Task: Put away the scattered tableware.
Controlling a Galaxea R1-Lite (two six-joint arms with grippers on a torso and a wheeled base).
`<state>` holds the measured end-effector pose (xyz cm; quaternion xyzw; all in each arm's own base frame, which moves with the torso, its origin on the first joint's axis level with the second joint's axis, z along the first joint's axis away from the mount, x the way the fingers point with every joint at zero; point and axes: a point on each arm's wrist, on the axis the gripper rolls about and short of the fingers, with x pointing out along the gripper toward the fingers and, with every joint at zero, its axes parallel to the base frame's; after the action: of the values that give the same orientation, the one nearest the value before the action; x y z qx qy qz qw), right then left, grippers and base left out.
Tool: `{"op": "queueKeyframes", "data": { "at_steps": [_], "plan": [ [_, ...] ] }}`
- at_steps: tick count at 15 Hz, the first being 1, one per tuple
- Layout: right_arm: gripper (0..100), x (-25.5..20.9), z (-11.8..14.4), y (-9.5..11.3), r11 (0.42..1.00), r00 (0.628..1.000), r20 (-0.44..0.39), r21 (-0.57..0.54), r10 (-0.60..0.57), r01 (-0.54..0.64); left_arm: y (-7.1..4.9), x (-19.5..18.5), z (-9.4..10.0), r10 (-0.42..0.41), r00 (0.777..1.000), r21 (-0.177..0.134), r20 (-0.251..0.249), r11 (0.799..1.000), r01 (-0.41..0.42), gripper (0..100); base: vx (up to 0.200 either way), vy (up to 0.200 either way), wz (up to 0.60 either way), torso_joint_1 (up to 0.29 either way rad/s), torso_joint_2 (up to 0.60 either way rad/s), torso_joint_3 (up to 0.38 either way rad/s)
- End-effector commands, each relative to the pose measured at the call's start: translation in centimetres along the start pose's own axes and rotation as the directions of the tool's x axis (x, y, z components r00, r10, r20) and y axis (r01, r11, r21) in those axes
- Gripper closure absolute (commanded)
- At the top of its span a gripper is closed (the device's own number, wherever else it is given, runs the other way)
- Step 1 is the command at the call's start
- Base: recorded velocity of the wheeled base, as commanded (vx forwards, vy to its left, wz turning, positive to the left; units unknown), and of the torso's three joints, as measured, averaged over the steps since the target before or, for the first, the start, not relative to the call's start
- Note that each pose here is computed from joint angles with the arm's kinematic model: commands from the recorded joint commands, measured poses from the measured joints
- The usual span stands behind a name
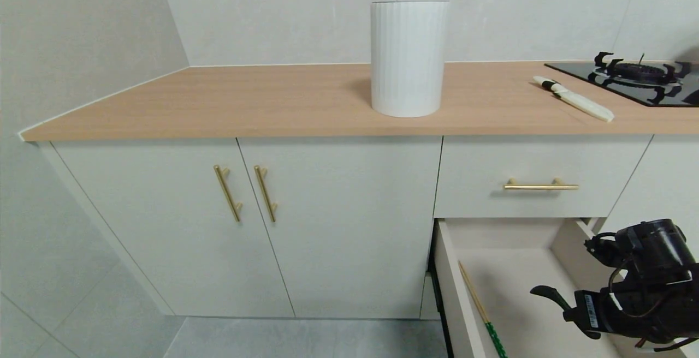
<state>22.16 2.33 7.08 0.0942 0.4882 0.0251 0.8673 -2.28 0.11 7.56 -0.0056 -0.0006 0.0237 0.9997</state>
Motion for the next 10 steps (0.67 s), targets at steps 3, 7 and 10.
{"op": "queueKeyframes", "data": {
  "at_steps": [3, 7, 10],
  "plan": [
    [100, 1.5, 0.3, 0.0, 1.0, 1.0, -0.008, -0.004, 0.003, -0.003, 0.0, 0.0, 0.1, 0.002, 1.0, 0.0, 0.004, 1.0, -0.002, 0, 0.0, 0.0, 0.0, -0.023, 0.2, 0.168],
    [100, 6.7, 1.0, -0.3, 1.0, 0.998, 0.056, -0.011, -0.002, 0.003, 0.0, 0.0, 0.0, 0.0, 1.0, 0.0, 0.002, 1.0, 0.0, 0, 0.0, 0.0, 0.0, -0.002, 0.02, 0.012],
    [100, 10.9, 0.8, -0.6, 0.997, 0.992, 0.108, -0.031, -0.072, 0.076, 0.0, 0.0, 0.1, 0.002, 1.0, -0.001, 0.004, 1.0, -0.002, 0, 0.0, 0.0, 0.0, 0.0, 0.0, 0.0]
  ]
}}
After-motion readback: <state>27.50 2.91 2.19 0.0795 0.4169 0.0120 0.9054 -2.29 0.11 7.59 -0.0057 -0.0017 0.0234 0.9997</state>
